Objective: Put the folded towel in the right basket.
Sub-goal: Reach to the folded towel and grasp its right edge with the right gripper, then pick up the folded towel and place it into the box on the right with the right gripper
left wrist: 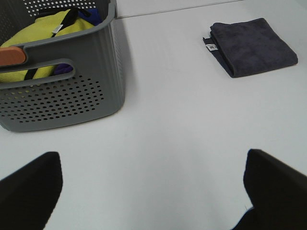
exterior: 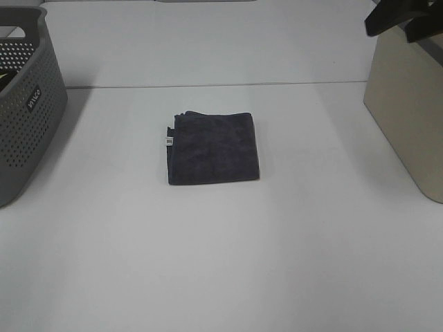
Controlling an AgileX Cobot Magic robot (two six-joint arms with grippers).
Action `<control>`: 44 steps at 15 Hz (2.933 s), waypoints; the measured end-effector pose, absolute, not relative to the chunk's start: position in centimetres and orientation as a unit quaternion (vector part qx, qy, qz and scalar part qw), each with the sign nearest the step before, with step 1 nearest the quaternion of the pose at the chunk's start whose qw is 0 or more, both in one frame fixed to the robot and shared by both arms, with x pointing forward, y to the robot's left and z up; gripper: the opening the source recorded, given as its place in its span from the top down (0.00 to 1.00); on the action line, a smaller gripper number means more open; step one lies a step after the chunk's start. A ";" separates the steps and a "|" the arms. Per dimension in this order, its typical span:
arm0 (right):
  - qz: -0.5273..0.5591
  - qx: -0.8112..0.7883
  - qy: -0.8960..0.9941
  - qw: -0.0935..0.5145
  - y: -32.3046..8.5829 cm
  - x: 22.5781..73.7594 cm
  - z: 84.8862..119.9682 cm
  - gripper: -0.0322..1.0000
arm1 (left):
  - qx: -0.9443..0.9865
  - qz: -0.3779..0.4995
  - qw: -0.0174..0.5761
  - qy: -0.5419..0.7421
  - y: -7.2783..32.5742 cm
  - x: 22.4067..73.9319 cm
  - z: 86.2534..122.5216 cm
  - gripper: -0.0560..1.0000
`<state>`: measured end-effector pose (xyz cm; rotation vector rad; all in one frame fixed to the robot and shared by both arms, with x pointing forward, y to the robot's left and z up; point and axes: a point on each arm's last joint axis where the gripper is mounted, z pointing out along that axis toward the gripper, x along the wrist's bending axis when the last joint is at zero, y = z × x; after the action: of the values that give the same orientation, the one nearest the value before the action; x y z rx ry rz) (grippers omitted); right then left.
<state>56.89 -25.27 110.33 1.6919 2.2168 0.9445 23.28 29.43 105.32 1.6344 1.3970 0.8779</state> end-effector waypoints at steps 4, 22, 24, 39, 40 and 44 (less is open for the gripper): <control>0.277 0.580 0.766 0.020 -23.7 61.4 104.8 0.34 | 0.646 0.347 0.398 0.552 29.4 23.3 105.3 0.02; 0.227 0.585 0.760 -0.169 -14.4 70.9 86.4 0.34 | 0.646 0.347 0.398 0.552 29.4 23.3 105.3 0.02; 0.240 0.585 0.756 -0.170 -13.8 71.1 86.1 0.36 | 0.646 0.347 0.398 0.552 29.4 23.3 105.3 0.02; 0.266 0.509 0.815 -0.076 -11.5 69.7 95.6 0.92 | 0.646 0.347 0.398 0.552 29.4 23.3 105.3 0.02; 0.268 0.501 0.821 -0.051 -11.8 69.4 97.6 0.92 | 0.646 0.347 0.398 0.552 29.4 23.3 105.3 0.02; 0.249 0.491 0.830 0.091 -14.5 67.6 106.2 0.92 | 0.646 0.347 0.398 0.552 29.4 23.3 105.3 0.02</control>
<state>67.60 -14.50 106.18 1.4601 2.4659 0.7395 23.28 29.43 105.32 1.6344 1.3970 0.8779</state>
